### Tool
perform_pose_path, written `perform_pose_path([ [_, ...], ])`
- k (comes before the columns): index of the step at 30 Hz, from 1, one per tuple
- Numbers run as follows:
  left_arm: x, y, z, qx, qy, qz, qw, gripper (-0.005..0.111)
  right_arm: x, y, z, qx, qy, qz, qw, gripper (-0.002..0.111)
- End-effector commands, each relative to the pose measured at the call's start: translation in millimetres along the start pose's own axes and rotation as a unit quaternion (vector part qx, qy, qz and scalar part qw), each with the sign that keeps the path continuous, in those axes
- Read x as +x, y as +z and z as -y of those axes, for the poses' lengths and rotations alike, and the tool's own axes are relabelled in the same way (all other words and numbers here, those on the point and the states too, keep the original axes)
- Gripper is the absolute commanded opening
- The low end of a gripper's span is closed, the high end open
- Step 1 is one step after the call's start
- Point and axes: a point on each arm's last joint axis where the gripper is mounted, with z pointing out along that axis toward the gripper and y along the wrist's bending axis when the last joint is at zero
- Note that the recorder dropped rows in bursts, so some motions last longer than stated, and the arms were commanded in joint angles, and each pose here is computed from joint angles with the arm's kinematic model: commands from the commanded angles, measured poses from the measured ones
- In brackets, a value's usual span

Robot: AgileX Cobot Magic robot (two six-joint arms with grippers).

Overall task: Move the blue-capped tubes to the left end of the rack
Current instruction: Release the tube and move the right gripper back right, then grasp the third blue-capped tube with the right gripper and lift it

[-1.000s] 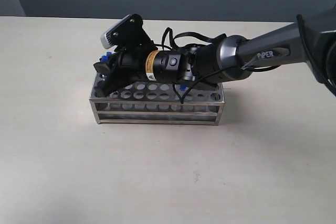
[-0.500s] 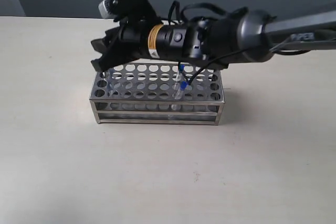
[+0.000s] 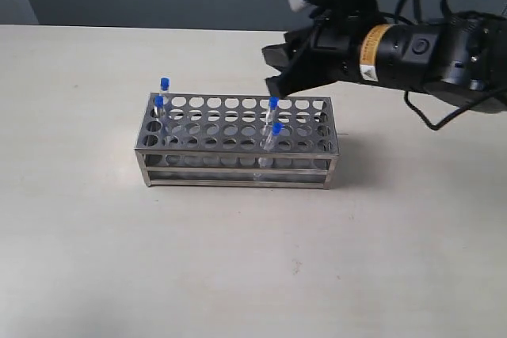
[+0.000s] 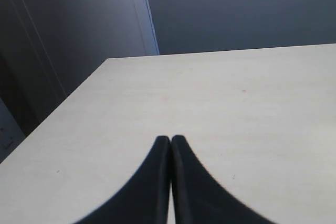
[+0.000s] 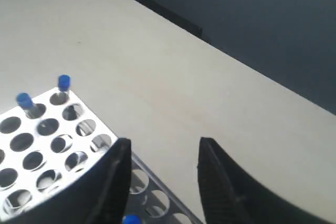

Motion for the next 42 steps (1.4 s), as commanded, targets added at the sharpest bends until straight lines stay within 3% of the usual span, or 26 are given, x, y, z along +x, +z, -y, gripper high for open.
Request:
perform_pose_path([
  [1, -1.6, -0.6, -0.1, 0.001, -0.001, 0.006, 1.0, 0.001, 9.4, -11.6, 17.3, -0.016, 0.005, 0.042, 0.999, 0.041],
  [4, -1.6, -0.6, -0.1, 0.001, -0.001, 0.006, 1.0, 0.001, 13.9, -12.1, 13.5, -0.039, -0.017, 0.024, 0.999, 0.041],
  [10, -1.6, -0.6, -0.1, 0.001, -0.001, 0.006, 1.0, 0.001, 34.2, -19.1, -10.2, -0.145, 0.034, -0.015, 0.989, 0.041],
  [18, -1.6, -0.6, -0.1, 0.001, -0.001, 0.006, 1.0, 0.001, 54.0, -26.4, -20.9, -0.165, 0.055, -0.024, 0.985, 0.041],
  [25, -1.6, -0.6, -0.1, 0.001, -0.001, 0.006, 1.0, 0.001, 50.1, -24.0, -12.4, -0.117, 0.034, 0.005, 0.993, 0.041],
  [35, -1.6, -0.6, -0.1, 0.001, -0.001, 0.006, 1.0, 0.001, 70.6, -7.7, -15.9, -0.15, 0.067, 0.001, 0.986, 0.041],
  [42, -1.6, -0.6, -0.1, 0.001, -0.001, 0.006, 1.0, 0.001, 85.9, 3.1, -12.9, -0.137, 0.078, -0.006, 0.987, 0.041],
])
